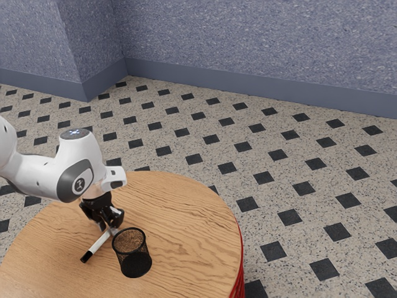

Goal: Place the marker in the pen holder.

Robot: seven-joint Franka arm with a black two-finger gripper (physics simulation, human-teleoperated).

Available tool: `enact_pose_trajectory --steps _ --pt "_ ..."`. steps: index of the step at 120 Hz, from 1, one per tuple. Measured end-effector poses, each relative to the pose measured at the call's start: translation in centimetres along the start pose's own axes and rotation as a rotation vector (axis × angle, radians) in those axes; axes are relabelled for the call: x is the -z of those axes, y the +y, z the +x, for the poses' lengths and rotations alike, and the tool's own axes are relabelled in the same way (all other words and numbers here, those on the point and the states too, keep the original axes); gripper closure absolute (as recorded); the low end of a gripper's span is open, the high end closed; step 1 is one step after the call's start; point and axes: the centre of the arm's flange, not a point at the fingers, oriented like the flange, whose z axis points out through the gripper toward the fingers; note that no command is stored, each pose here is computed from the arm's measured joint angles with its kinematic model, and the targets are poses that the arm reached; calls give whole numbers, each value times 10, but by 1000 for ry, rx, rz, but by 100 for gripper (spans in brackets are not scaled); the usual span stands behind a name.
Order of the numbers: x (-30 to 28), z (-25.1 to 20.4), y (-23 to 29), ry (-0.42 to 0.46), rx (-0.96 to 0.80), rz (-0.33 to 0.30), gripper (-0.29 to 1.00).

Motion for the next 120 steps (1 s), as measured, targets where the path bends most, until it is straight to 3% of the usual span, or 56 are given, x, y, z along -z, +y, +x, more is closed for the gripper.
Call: enact_pose_trajectory --steps 35,55,67,85,109,120 --pt "-9 -1 -7 -3 68 -54 56" --pt "-9 0 -10 9 84 -76 46" --pt "-5 1 -5 20 60 -77 69" --pt "0 2 -3 35 38 -71 75" --pt "84 9 2 208 -63 -25 78" --pt "135 8 28 313 -173 11 79"
